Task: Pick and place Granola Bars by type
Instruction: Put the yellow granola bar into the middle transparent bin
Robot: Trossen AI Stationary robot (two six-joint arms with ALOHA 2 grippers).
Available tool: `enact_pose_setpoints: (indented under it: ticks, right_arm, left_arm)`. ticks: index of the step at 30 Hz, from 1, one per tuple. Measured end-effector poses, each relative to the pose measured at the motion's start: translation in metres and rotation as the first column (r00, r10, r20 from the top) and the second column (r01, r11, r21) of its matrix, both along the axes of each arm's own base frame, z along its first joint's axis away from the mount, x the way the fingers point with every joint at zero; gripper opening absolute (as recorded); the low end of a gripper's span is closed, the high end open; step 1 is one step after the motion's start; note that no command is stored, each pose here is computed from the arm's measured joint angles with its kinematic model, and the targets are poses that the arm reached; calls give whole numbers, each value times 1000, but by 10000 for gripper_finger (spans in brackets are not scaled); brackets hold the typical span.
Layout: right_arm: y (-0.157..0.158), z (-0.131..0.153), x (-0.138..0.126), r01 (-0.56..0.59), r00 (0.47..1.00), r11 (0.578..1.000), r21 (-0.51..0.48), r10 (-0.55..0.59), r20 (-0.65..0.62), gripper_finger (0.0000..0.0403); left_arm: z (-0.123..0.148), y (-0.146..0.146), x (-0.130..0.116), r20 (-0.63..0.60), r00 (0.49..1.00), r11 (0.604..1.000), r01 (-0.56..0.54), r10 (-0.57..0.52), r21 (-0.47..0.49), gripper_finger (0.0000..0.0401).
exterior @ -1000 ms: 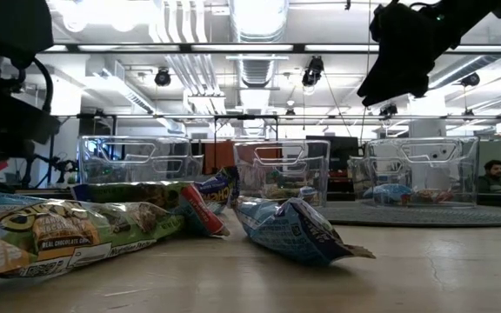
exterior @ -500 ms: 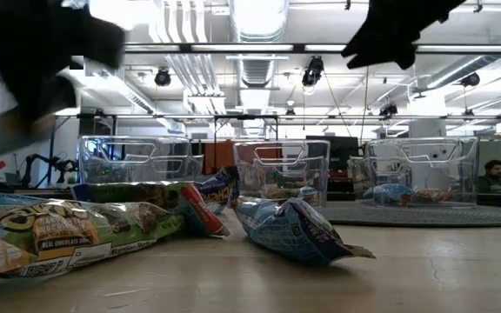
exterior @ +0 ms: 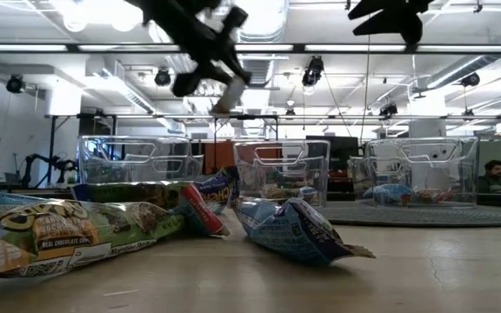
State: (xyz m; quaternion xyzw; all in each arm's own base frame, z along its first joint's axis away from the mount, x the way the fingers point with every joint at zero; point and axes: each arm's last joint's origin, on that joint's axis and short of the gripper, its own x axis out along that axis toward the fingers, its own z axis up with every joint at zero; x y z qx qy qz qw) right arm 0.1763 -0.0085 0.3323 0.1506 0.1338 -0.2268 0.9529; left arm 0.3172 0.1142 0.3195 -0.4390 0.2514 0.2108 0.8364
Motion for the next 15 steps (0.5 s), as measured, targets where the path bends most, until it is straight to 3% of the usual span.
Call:
enact_pose_setpoints:
  ticks: [10,15]
  right_arm:
    - [0,-8,-14,33,997,997,64,-28,-78,173]
    - [0,-11,-12,42,996,996,81,-35,-85,173]
  left_arm:
    - [-24,71,85,-2,998,998,60,-60,29,48]
    - [-51,89,112,-93,994,994,64,-56,88,50]
